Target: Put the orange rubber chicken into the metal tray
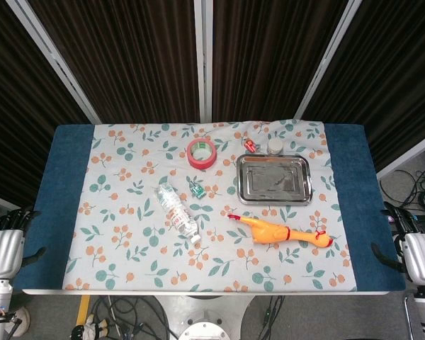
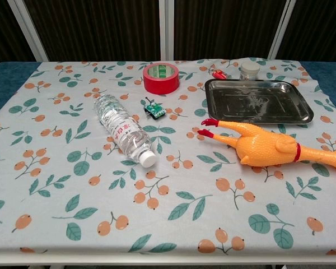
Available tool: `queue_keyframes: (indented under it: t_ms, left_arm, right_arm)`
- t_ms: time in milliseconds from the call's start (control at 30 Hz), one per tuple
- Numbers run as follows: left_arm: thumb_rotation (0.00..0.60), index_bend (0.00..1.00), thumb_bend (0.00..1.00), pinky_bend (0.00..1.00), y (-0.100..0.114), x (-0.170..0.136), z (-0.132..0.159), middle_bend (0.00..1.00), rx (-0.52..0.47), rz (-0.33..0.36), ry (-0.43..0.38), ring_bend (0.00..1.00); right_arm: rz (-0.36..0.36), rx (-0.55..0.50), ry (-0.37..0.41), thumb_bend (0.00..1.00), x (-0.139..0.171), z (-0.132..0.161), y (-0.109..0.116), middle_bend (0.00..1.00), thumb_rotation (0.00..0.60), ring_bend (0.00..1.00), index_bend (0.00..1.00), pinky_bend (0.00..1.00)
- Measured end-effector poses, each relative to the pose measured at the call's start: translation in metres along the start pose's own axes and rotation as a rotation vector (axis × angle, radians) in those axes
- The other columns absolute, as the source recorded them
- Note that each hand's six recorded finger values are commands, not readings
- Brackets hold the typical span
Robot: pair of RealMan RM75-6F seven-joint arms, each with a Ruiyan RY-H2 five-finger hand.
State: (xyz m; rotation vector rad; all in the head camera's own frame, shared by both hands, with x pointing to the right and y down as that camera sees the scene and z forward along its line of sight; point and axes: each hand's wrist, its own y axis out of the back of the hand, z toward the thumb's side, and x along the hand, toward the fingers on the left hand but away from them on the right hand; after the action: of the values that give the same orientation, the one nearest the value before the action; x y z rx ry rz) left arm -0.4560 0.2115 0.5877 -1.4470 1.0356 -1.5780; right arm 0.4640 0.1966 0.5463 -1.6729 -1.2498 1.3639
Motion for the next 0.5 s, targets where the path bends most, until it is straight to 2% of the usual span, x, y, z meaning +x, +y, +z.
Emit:
queue_keyframes:
  t_ms: [333,500]
  left_arm:
    - [0.6,0.3,0.17,0.23,-0.002,-0.002,0.003,0.27,-0.044,-0.025,-0.004,0.21]
    - [0.6,0.3,0.17,0.23,-0.004,-0.004,0.004,0.27,-0.061,-0.033,-0.004,0.21]
  right_arm:
    - [0.034,0.006,0.02,0.23,-0.006,0.005,-0.007,0.23,0.6,0.12,0.08,0.24]
    - [0.1,0.029,0.047,0.12,-0.014,0.016,-0.021,0.25,0.6,0.13,0.08,0.26]
